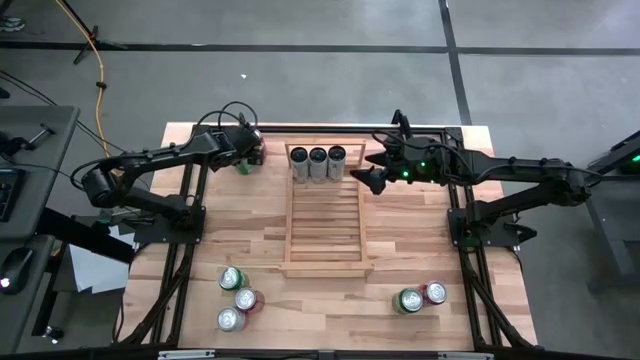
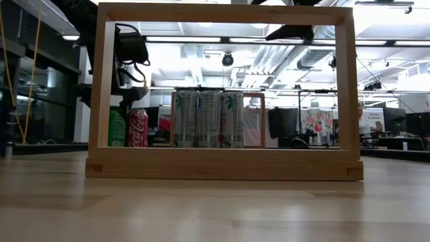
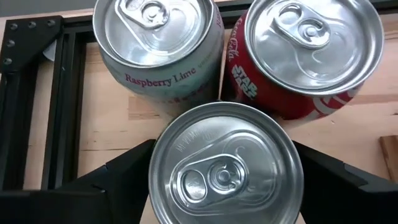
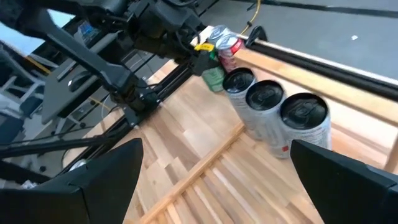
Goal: Place canned beverage on shelf
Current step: Put the top left green can on the shelf
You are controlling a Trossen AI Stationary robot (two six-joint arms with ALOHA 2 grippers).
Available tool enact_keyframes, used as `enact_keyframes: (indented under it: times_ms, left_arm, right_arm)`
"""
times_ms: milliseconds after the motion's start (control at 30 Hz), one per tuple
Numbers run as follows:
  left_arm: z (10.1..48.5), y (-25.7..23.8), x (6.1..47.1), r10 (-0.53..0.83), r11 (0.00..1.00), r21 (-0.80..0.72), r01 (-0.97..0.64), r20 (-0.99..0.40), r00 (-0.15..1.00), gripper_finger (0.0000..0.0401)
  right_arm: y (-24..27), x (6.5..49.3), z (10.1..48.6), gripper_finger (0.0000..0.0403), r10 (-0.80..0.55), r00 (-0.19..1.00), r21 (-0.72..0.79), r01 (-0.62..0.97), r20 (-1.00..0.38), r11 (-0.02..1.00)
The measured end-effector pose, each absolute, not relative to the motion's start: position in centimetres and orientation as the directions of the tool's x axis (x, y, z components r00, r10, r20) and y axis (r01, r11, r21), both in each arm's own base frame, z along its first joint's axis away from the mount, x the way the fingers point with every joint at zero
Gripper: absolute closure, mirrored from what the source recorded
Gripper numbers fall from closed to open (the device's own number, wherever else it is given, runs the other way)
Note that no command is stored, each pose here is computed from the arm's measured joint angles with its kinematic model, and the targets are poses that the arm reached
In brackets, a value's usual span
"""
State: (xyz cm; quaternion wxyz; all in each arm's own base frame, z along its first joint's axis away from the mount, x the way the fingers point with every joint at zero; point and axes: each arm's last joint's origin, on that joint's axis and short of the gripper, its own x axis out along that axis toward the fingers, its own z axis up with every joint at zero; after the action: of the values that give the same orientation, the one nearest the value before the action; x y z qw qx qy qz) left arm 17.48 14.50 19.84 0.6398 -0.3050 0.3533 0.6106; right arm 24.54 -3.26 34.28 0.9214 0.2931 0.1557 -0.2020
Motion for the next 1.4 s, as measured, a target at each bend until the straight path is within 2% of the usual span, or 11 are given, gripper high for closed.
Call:
enact_keyframes:
  times_ms: [67, 267, 433, 567, 700, 833, 933, 1067, 1167, 1267, 1400]
  left_arm:
    - [20.0, 14.4, 17.4, 0.559, 0.075, 0.035, -0.997, -0.829, 0.013, 0.0114]
    - [21.4, 13.4, 16.2, 0.534, 0.103, 0.016, -0.995, -0.844, 0.042, 0.0114]
    - [25.0, 12.1, 15.0, 0.561, 0.203, -0.047, -0.978, -0.813, 0.156, 0.0114]
    - [28.9, 10.2, 14.5, 0.555, 0.384, -0.156, -0.910, -0.749, 0.362, 0.0114]
    - [31.7, 7.9, 15.1, 0.445, 0.624, -0.213, -0.752, -0.694, 0.566, 0.0114]
    - [33.0, 5.1, 16.8, 0.301, 0.840, -0.159, -0.519, -0.660, 0.689, 0.0114]
    - [32.5, 3.2, 18.9, 0.254, 0.937, -0.016, -0.348, -0.649, 0.717, 0.0114]
    - [31.3, 1.4, 22.1, 0.305, 0.952, 0.227, -0.205, -0.637, 0.708, 0.0114]
    - [29.7, 1.2, 24.5, 0.340, 0.932, 0.328, -0.154, -0.646, 0.684, 0.0114]
    - [28.1, 1.3, 26.6, 0.326, 0.937, 0.321, -0.137, -0.663, 0.674, 0.0114]
    - [26.0, 1.9, 28.5, 0.259, 0.965, 0.221, -0.142, -0.711, 0.654, 0.0114]
  right_arm:
    - [-3.2, 24.5, 34.3, 0.0009, -0.269, 0.873, 0.480, 0.455, -0.407, 0.750]
    - [-3.2, 24.6, 34.3, 0.0009, -0.259, 0.876, 0.483, 0.447, -0.407, 0.753]
    - [-3.2, 24.6, 34.3, 0.0009, -0.259, 0.877, 0.484, 0.445, -0.404, 0.753]
    - [-3.1, 24.6, 34.3, 0.0009, -0.219, 0.887, 0.474, 0.409, -0.407, 0.780]
    - [-2.9, 24.6, 34.3, 0.0009, -0.170, 0.897, 0.467, 0.366, -0.409, 0.805]
    - [-2.9, 24.6, 34.3, 0.0009, -0.168, 0.897, 0.465, 0.364, -0.409, 0.807]
    - [-2.9, 24.6, 34.3, 0.0009, -0.168, 0.897, 0.446, 0.357, -0.409, 0.821]
    - [-3.0, 24.6, 34.3, 0.0009, -0.169, 0.896, 0.445, 0.359, -0.412, 0.820]
    - [-3.0, 24.6, 34.3, 0.0009, -0.169, 0.896, 0.446, 0.359, -0.412, 0.820]
    - [-3.0, 24.6, 34.3, 0.0009, -0.168, 0.896, 0.446, 0.359, -0.412, 0.820]
    - [-3.0, 24.6, 34.3, 0.0009, -0.168, 0.896, 0.446, 0.359, -0.412, 0.820]
